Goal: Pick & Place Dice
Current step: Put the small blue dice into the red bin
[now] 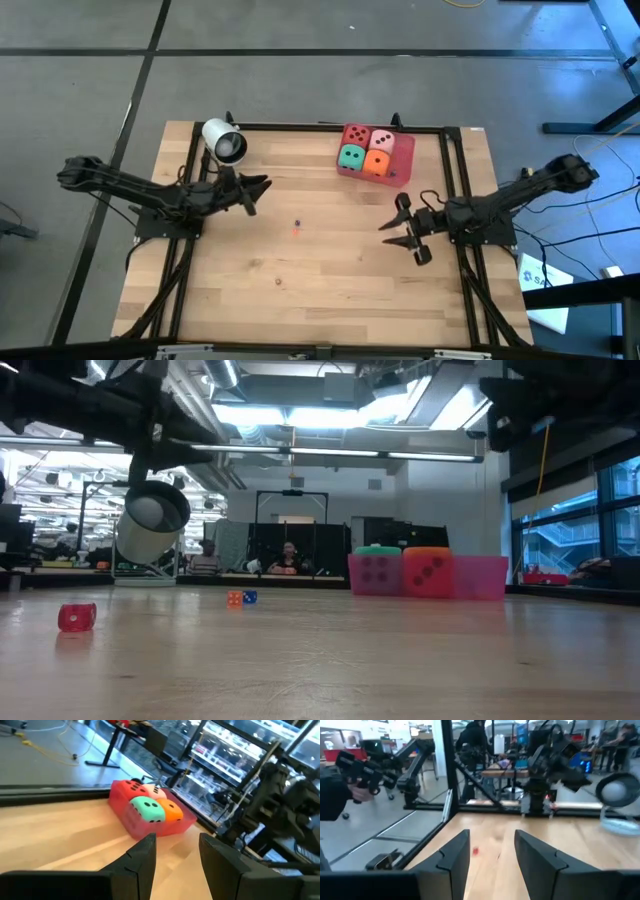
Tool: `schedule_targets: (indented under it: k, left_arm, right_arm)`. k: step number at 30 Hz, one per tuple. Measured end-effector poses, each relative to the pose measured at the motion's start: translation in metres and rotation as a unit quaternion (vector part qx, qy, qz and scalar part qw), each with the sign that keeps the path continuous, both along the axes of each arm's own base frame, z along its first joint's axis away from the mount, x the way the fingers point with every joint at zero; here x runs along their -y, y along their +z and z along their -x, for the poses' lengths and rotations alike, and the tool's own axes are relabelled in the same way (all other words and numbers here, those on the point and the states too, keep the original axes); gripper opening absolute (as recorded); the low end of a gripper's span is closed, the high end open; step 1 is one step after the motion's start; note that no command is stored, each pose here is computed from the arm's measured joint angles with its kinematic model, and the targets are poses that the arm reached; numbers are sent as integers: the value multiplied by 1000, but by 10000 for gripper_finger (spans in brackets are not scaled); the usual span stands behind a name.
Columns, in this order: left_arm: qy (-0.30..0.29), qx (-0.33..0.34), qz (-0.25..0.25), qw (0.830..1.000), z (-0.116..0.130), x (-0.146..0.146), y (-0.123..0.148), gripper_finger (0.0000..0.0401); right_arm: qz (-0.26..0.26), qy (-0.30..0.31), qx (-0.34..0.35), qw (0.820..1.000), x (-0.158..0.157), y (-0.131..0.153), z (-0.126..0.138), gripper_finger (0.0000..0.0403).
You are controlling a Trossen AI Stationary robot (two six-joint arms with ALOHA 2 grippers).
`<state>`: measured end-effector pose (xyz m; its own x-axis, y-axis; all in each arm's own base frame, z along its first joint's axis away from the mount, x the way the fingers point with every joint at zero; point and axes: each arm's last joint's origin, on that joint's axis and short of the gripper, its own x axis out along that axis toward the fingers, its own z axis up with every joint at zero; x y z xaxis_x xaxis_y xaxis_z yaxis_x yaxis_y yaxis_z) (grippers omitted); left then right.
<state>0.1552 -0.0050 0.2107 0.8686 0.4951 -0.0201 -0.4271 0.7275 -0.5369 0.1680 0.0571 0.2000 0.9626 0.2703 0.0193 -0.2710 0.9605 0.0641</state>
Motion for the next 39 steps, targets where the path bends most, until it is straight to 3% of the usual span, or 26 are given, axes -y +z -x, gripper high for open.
schedule_targets:
  k: [7, 22, 28, 39]
  left_arm:
    - [-1, 38, -10, 999, -13, 2, 3, 140]
    - [-35, 22, -8, 999, -39, 14, -21, 138]
    - [-63, 20, -38, 997, -50, 28, -25, 136]
    - [-136, -12, -125, 983, -74, 60, -12, 134]
  right_arm:
    - [1, 8, -14, 1000, -9, -8, 6, 155]
    - [31, -2, -6, 1000, -9, -8, 6, 155]
    - [37, -58, -6, 998, -5, -8, 6, 155]
    - [-11, -54, -16, 998, -6, -8, 6, 155]
